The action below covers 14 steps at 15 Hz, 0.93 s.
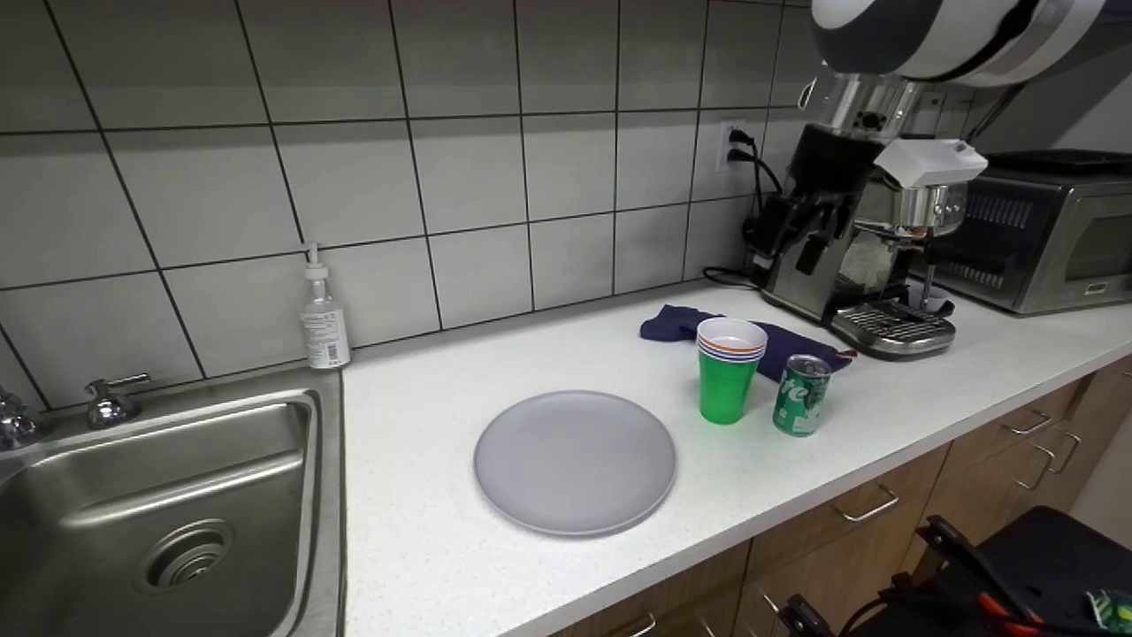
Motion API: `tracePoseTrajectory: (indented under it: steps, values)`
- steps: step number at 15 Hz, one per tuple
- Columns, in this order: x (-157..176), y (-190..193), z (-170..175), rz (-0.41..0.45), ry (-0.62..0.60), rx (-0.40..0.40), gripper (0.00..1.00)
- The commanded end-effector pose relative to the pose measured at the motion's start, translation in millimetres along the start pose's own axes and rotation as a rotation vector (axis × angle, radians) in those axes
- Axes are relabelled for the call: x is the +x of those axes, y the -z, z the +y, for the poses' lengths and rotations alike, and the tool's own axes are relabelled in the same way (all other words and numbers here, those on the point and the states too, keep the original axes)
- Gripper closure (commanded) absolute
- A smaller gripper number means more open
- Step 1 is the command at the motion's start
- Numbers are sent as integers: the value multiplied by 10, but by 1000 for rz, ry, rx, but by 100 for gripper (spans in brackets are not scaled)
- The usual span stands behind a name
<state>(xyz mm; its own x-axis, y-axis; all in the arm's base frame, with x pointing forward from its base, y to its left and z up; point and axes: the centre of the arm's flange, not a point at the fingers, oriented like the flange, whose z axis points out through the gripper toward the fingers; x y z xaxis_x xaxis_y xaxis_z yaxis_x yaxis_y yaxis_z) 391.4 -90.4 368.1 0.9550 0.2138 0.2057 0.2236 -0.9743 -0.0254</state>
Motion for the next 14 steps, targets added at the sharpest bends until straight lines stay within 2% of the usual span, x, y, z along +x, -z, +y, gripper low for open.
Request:
tracePoseTrajectory:
  steps: [1,4,5,14]
  values:
    - [-230,202,13,-42,43,-14,0]
    - [-292,214,15,-77,72,-26,0]
    - [-155,101,31,-60,41,-20,0]
    - [-185,106,16,-73,48,-18,0]
